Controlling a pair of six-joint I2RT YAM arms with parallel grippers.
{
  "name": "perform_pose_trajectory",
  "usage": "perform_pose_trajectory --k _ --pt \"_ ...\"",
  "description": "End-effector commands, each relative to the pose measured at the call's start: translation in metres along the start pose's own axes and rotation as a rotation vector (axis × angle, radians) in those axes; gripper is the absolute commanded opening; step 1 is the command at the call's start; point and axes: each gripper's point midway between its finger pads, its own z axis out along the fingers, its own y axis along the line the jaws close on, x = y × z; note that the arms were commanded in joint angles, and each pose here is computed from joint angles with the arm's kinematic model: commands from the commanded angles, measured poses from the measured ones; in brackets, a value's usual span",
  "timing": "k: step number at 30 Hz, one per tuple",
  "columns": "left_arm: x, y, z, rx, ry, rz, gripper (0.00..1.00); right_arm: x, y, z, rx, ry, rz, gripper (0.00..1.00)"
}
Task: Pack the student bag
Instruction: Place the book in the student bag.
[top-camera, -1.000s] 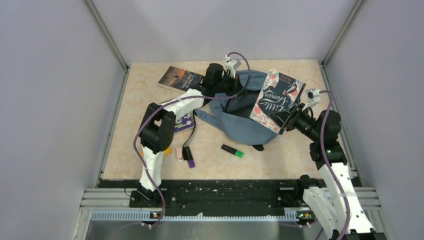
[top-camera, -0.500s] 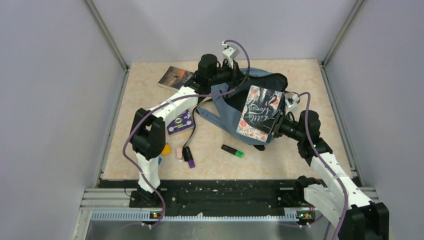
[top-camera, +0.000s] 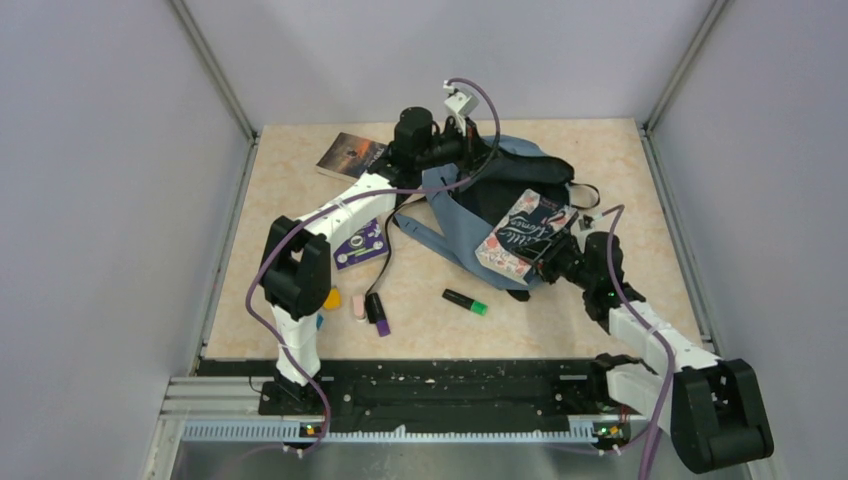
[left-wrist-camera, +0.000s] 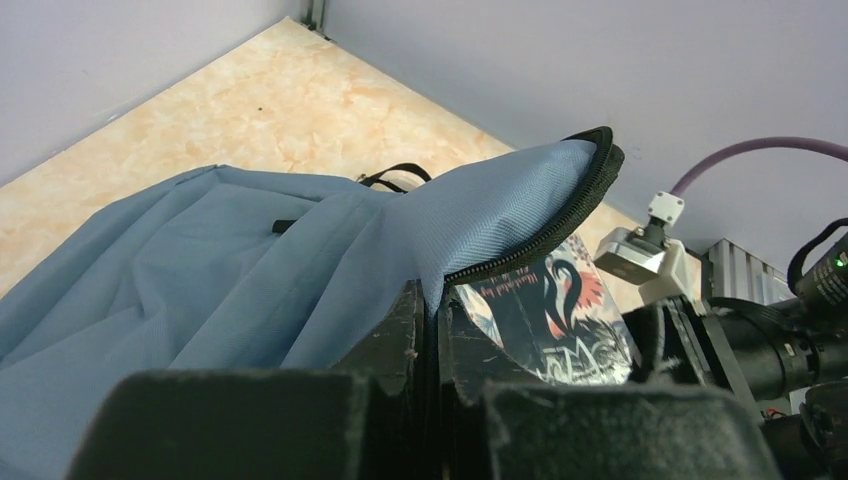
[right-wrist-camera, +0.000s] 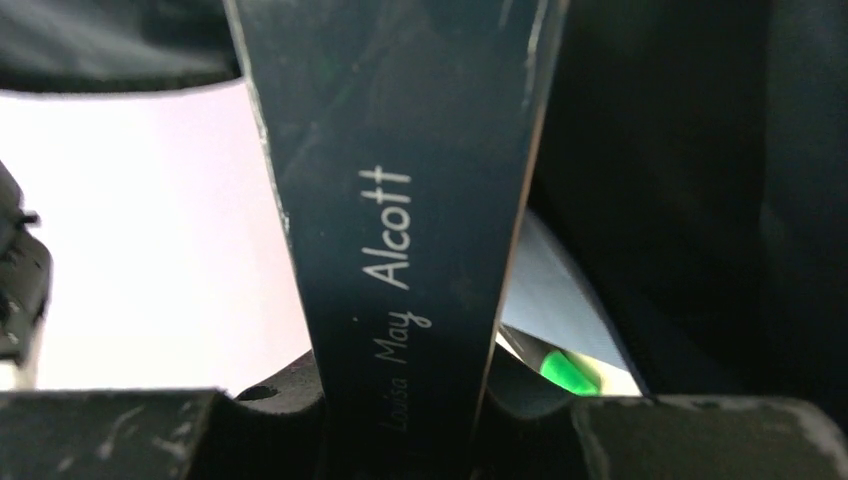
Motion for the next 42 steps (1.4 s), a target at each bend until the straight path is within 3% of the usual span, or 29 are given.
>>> perform_pose_trajectory --k 1,8,16,26,34,42 --pt "-0.069 -0.040 -0.018 0.102 -0.175 0.148 0.00 -0.039 0.048 0.004 -0.154 -0.167 0.089 0.00" --pt "-0.056 -0.047 -0.020 0.163 -0.154 0.158 0.00 -0.064 0.050 0.013 -0.207 -0.262 0.304 0.00" --pt "-0.048 -0.050 -0.022 0.194 -0.143 0.160 0.00 -0.095 0.082 0.018 -0.314 -0.335 0.384 0.00" --pt "-0.054 -0.060 -0.023 0.237 -0.162 0.100 0.00 -0.106 0.038 0.070 -0.141 -0.385 0.373 0.00" --pt "-0.053 -0.053 -0.016 0.229 -0.156 0.076 0.00 -0.118 0.040 0.105 -0.152 -0.416 0.342 0.00" --pt "-0.050 -0.053 -0.019 0.314 -0.106 0.039 0.00 -0.106 0.047 0.132 -0.143 -0.300 0.268 0.00"
